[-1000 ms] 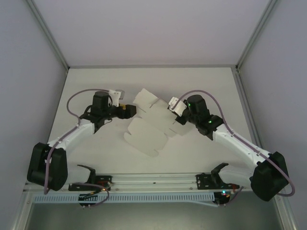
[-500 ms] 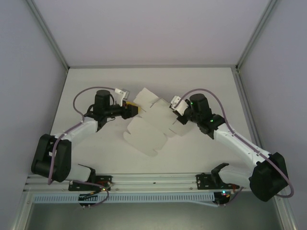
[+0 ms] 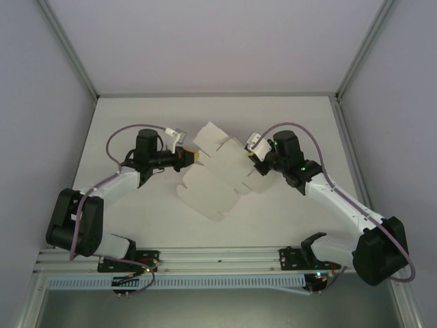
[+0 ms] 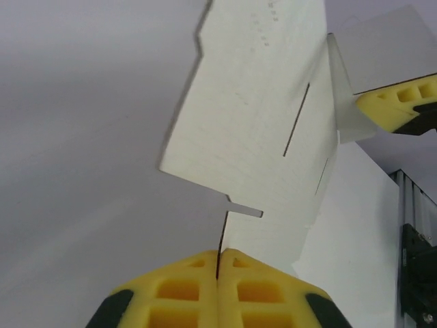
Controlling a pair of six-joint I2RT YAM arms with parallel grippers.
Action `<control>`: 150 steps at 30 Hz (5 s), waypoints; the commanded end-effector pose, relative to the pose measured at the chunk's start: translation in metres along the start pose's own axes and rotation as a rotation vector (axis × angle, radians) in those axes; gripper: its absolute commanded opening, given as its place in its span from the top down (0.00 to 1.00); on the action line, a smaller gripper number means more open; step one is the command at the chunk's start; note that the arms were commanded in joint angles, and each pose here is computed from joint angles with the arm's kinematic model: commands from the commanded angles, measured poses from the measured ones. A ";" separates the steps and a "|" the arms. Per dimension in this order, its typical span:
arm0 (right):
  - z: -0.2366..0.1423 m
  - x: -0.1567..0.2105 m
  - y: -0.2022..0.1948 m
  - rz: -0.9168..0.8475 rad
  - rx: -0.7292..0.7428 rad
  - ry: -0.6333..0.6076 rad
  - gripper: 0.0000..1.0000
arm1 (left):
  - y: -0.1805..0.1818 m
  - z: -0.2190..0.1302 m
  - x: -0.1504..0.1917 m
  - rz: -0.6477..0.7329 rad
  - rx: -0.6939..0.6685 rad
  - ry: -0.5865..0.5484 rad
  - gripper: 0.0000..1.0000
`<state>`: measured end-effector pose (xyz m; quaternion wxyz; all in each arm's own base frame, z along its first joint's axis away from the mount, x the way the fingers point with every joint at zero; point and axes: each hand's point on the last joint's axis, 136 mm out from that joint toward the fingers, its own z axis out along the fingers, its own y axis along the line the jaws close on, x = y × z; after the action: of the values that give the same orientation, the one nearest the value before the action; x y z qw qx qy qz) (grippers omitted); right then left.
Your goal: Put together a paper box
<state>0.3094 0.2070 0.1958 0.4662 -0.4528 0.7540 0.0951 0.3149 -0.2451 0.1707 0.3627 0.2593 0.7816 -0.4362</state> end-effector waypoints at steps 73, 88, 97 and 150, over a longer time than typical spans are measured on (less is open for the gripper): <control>0.044 0.001 0.007 -0.632 0.311 0.137 1.00 | 0.045 -0.065 -0.010 -0.124 -0.818 -0.186 0.00; 0.056 0.035 0.022 -0.836 0.477 0.103 1.00 | 0.136 -0.060 -0.014 -0.308 -0.857 -0.116 0.00; 0.064 0.049 0.027 -0.825 0.489 0.101 1.00 | 0.151 -0.003 -0.009 -0.272 -0.707 -0.009 0.00; 0.041 0.063 0.051 -0.760 0.483 0.087 1.00 | 0.019 0.059 0.115 -0.025 -0.180 0.215 0.18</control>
<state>0.2857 0.2239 0.1114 0.5310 -0.5843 0.5526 -0.2669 0.2871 -0.2750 0.0543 0.2922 0.2544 0.8579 -0.3375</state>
